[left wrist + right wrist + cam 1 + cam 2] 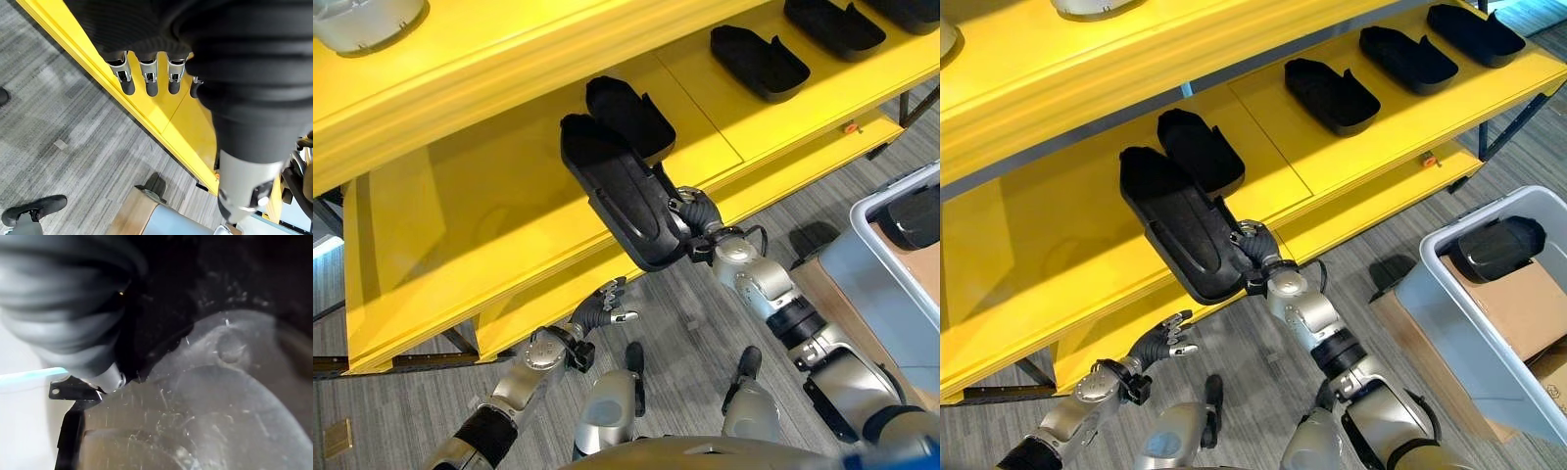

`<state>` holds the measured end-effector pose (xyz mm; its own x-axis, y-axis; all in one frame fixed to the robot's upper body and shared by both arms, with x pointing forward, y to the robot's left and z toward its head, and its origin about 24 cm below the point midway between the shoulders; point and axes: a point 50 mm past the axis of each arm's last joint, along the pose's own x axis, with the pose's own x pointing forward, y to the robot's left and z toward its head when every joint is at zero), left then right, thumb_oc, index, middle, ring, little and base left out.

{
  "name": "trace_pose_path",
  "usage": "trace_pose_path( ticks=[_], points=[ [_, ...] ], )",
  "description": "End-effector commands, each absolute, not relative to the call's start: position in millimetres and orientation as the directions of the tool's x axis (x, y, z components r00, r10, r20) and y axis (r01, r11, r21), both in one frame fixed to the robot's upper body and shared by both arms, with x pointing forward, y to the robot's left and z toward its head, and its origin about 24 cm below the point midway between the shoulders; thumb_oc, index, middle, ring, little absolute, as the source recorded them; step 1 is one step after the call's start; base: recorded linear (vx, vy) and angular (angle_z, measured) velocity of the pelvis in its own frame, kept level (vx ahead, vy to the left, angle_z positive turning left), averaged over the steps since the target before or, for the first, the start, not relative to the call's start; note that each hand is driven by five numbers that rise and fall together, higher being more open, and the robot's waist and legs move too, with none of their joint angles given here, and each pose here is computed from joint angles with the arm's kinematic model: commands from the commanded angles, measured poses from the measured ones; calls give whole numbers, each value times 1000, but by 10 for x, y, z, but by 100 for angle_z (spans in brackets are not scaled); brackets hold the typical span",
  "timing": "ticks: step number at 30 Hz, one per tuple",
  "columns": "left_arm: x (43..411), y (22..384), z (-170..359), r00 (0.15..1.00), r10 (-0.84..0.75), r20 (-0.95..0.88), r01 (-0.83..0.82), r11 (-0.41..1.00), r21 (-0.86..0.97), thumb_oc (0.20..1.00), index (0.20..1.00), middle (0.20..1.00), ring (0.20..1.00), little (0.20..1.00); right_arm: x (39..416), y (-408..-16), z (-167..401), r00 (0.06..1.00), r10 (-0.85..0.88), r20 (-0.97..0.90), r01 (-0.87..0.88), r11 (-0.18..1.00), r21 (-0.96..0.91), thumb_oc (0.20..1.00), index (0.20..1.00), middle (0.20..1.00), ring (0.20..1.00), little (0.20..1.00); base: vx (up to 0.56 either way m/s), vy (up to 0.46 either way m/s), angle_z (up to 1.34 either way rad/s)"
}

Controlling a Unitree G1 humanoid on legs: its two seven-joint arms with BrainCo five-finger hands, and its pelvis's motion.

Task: Move parts from the plastic box to the shelf.

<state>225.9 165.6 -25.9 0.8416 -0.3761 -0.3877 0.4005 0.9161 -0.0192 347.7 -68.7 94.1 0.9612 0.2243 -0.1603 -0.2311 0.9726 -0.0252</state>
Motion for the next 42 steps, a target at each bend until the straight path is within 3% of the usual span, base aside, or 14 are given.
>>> trace_pose_path(
  ticks=[1, 7, 19, 26, 38, 42],
  points=[
    [2355, 1407, 55, 849, -484, -212, 488, 872, -36, 1000, 1000, 1000, 1000, 1000, 3609, -677, 1605, 969, 226, 100, -222, 974, -49, 200, 200, 200, 200, 200, -145, 280, 7],
    [2305, 1331, -15, 790, -556, -260, 571, 821, -20, 1000, 1000, 1000, 1000, 1000, 3531, -714, 1431, 990, 133, 52, -133, 991, -3, 200, 200, 200, 200, 200, 27, 131, 47],
    [2393, 1351, -3, 822, -512, -248, 528, 849, 0, 1000, 1000, 1000, 1000, 1000, 3629, -777, 1481, 981, 180, 78, -172, 980, -103, 200, 200, 200, 200, 200, -21, -70, 25],
    [2454, 1239, 52, 774, -585, -243, 608, 794, 26, 1000, 1000, 1000, 1000, 1000, 3627, -806, 1523, 983, 159, 92, -146, 981, -130, 200, 200, 200, 200, 200, -66, -42, 48],
    [2415, 1100, 85, 809, -561, -176, 553, 827, -97, 1000, 1000, 1000, 1000, 1000, 3782, -713, 1599, 964, 267, -7, -258, 924, -283, 200, 200, 200, 200, 200, -10, 453, -41],
    [2458, 1072, 38, 812, -553, -188, 549, 832, -76, 1000, 1000, 1000, 1000, 1000, 3816, -811, 1576, 981, 195, -5, -190, 951, -245, 200, 200, 200, 200, 200, -205, 597, -28]
  ],
)
